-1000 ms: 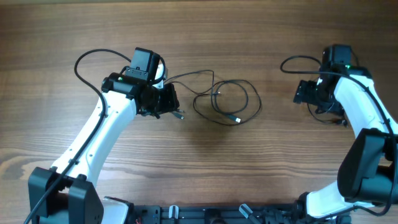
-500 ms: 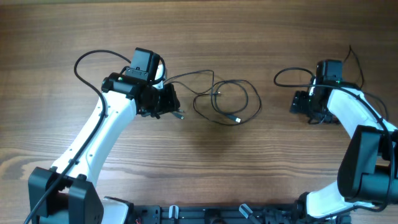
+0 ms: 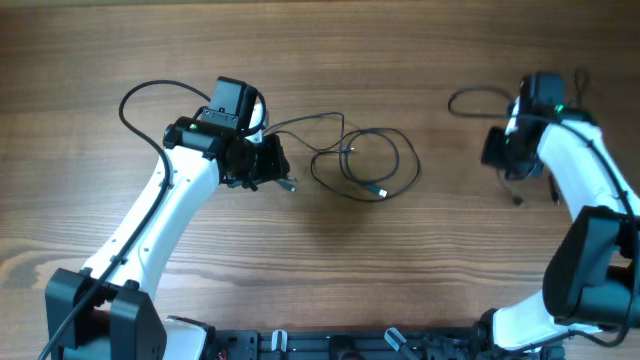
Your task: Untangle cables
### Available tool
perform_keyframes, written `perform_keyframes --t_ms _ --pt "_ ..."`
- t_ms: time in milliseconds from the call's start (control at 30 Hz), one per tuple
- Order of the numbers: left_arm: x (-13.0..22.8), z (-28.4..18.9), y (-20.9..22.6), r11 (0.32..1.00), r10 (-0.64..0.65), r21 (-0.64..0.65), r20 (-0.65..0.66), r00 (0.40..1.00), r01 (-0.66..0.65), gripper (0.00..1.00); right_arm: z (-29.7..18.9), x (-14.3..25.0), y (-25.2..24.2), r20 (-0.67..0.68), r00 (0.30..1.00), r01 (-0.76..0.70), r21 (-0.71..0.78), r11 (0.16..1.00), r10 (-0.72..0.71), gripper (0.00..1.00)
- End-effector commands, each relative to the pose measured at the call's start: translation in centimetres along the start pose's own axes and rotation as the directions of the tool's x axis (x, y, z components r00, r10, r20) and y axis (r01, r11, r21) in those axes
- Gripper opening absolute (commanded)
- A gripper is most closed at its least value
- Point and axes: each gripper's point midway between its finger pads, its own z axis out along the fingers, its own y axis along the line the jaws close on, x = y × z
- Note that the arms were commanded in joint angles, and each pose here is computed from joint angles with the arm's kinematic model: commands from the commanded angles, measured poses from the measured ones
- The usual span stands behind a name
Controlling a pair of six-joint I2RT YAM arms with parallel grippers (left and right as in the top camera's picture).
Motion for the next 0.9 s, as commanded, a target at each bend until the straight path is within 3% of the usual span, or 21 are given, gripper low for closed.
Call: perform_keyframes --t_ms 0,133,267,300,367,467,633,733,867 --pt "0.1 0.3 0.1 1.0 -0.007 -0.008 -0.004 1.0 0.007 0.36 -5.7 -6.0 -1.5 0.164 0.984 -0.06 -0.023 0.998 0.063 0.04" --pt "0.1 0.3 0.1 1.0 -0.007 -0.008 -0.004 1.0 0.007 0.36 -10.1 -9.9 -8.6 0.298 0.91 -0.302 0.003 0.953 0.287 0.04" --pt "0.1 0.3 0.1 1.0 -0.007 -0.008 -0.004 1.0 0.007 0.36 -10.7 -9.1 -15.6 0.322 0.816 -0.509 0.009 0.861 0.479 0.05" --pt "0.1 0.3 0.1 1.0 -0.007 -0.008 -0.004 1.0 0.007 0.36 -10.6 -8.5 -17.0 0.318 0.798 -0.543 0.014 0.839 0.511 0.14" --pt "0.1 0.3 0.1 1.0 -0.007 -0.008 -0.004 1.0 0.007 0.36 -10.5 -7.8 -18.4 0.303 0.777 -0.579 -0.003 0.816 0.552 0.55" --pt "0.1 0.3 0.1 1.0 -0.007 -0.008 -0.003 1.0 0.007 0.36 -10.4 -7.8 -17.0 0.249 0.779 -0.565 -0.122 0.816 0.576 0.91" --pt "0.1 0.3 0.1 1.0 -0.006 -0.008 -0.004 1.0 0.006 0.36 -11.0 -8.3 -10.7 0.12 0.835 -0.461 -0.38 0.802 0.537 0.92" --pt "0.0 0.3 0.1 1.0 -0.007 -0.009 -0.002 1.0 0.006 0.37 -10.8 -7.1 -7.6 0.053 0.882 -0.414 -0.389 0.823 0.469 0.94" --pt "-0.2 0.2 0.5 0.999 -0.006 -0.034 0.011 1.0 0.006 0.39 -10.5 -5.0 -2.7 -0.004 0.961 -0.257 -0.391 0.883 0.278 0.96"
